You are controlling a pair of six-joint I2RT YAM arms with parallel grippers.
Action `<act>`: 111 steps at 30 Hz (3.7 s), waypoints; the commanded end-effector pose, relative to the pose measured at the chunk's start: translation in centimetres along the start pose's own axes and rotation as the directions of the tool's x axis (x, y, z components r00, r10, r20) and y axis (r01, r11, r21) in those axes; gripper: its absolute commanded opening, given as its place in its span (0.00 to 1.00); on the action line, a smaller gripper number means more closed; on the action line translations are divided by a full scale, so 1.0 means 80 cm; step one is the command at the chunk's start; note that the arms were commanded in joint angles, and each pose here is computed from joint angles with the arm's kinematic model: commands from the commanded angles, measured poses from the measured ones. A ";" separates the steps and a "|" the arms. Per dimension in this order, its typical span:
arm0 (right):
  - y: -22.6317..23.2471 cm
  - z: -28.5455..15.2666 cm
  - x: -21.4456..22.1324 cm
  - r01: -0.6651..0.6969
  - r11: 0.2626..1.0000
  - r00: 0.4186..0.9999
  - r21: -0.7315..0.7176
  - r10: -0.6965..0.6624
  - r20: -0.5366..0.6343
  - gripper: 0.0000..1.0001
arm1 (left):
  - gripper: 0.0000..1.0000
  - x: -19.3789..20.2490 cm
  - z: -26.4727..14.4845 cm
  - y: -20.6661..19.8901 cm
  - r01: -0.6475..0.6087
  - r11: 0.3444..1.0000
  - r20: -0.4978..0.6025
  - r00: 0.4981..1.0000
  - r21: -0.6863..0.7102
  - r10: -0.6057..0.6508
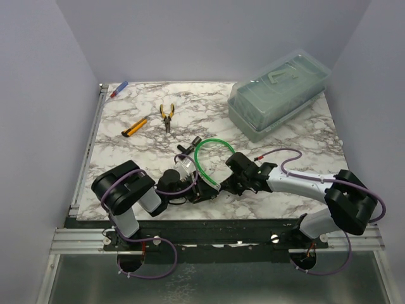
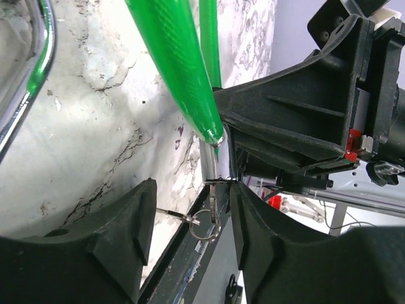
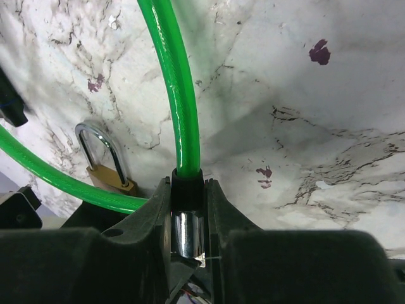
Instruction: Unlock with the key
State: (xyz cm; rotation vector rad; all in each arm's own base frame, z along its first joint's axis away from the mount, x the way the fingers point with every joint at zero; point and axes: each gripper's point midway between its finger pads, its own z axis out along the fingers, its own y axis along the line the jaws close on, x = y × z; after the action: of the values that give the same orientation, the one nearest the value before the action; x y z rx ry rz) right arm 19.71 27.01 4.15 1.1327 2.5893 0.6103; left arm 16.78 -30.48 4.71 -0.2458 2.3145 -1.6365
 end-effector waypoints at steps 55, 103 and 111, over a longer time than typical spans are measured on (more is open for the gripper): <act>0.021 -0.016 0.009 0.037 0.997 0.999 -0.067 -0.037 0.001 0.00 | 0.52 -0.019 -0.064 -0.030 -0.377 0.888 0.130 0.899 -0.262 0.419; 0.035 -0.025 0.007 0.055 0.997 0.998 -0.057 -0.054 0.014 0.00 | 0.06 0.014 -0.011 -0.040 -0.722 0.586 -0.155 0.669 -0.368 0.727; 0.033 -0.034 0.007 0.075 0.997 0.997 -0.013 -0.075 0.010 0.00 | 0.00 0.019 -0.004 -0.035 -0.802 0.396 -0.257 0.539 -0.447 0.802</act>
State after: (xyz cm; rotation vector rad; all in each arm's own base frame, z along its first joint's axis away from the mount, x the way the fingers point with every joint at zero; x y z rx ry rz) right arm 18.95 26.78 5.39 1.0498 2.6325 0.5315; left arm 14.51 -31.57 7.12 0.6226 2.2635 -0.6554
